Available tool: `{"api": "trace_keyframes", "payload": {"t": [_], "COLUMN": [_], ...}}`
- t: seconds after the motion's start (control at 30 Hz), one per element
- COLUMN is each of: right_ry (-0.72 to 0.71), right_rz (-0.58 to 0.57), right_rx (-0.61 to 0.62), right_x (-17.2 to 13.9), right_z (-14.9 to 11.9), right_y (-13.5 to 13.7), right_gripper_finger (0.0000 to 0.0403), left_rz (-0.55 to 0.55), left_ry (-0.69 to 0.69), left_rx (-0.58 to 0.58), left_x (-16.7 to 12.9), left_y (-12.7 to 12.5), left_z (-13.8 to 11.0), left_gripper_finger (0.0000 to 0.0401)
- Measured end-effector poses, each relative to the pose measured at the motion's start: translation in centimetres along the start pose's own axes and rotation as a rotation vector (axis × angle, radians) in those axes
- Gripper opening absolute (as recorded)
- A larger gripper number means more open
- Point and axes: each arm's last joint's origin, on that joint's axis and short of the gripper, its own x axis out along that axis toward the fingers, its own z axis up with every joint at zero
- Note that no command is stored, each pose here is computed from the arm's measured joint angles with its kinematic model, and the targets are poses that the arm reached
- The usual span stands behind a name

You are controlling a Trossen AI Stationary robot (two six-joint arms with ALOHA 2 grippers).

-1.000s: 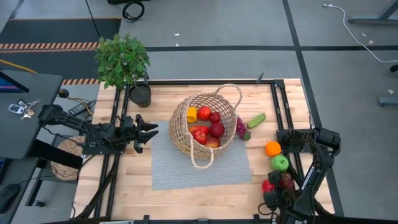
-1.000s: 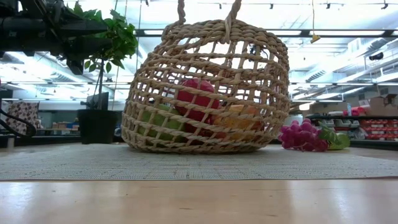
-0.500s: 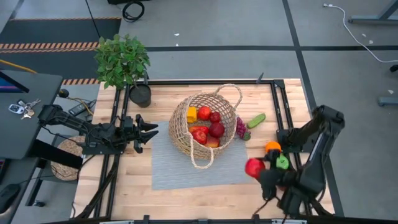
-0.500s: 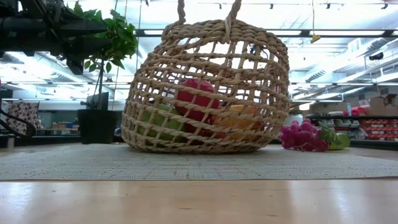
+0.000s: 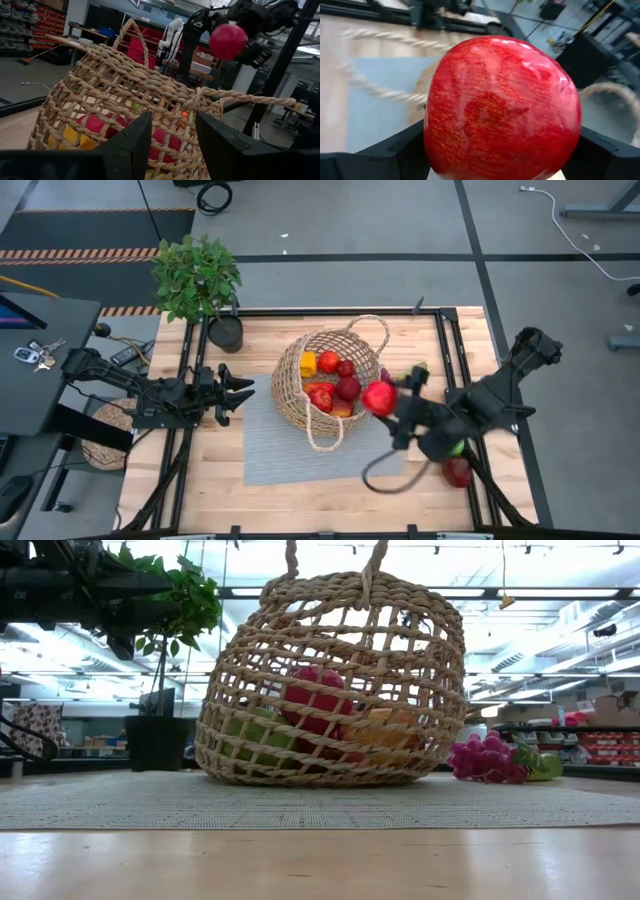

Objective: Build produce basket
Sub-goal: Put the red apple into the brown basket

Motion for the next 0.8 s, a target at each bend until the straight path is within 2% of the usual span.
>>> {"api": "trace_keyframes", "payload": {"t": [0.2,0.3,0.4,0.57,0.8], "right_ry": [-0.008,-0.023,-0.032,0.030,0.027], "right_rz": [-0.110,-0.120,-0.054,0.100,0.339], "right_rx": [-0.136,-0.184,-0.180,-0.153,-0.153], "right_x": [4.4,6.5,8.6,11.5,12.3], "right_z": [2.1,3.2,3.9,3.6,3.4], "right_y": [-1.5,-2.5,-3.8,-5.6,-7.4], "right_gripper_finger": [0.0347,0.0347,0.0347,0.0347,0.0347], "left_rz": [0.000,0.000,0.000,0.000,0.000], "left_ry": [0.000,0.000,0.000,0.000,0.000], "left_rx": [0.000,0.000,0.000,0.000,-0.001], "left_x": [0.0,0.0,0.0,0.0,0.0], "left_y": [0.0,0.0,0.0,0.0,0.0], "left_z": [0.0,0.0,0.0,0.0,0.0], "left_gripper_finger": [0.0160,0.0160,0.0160,0.0160,0.0160]}}
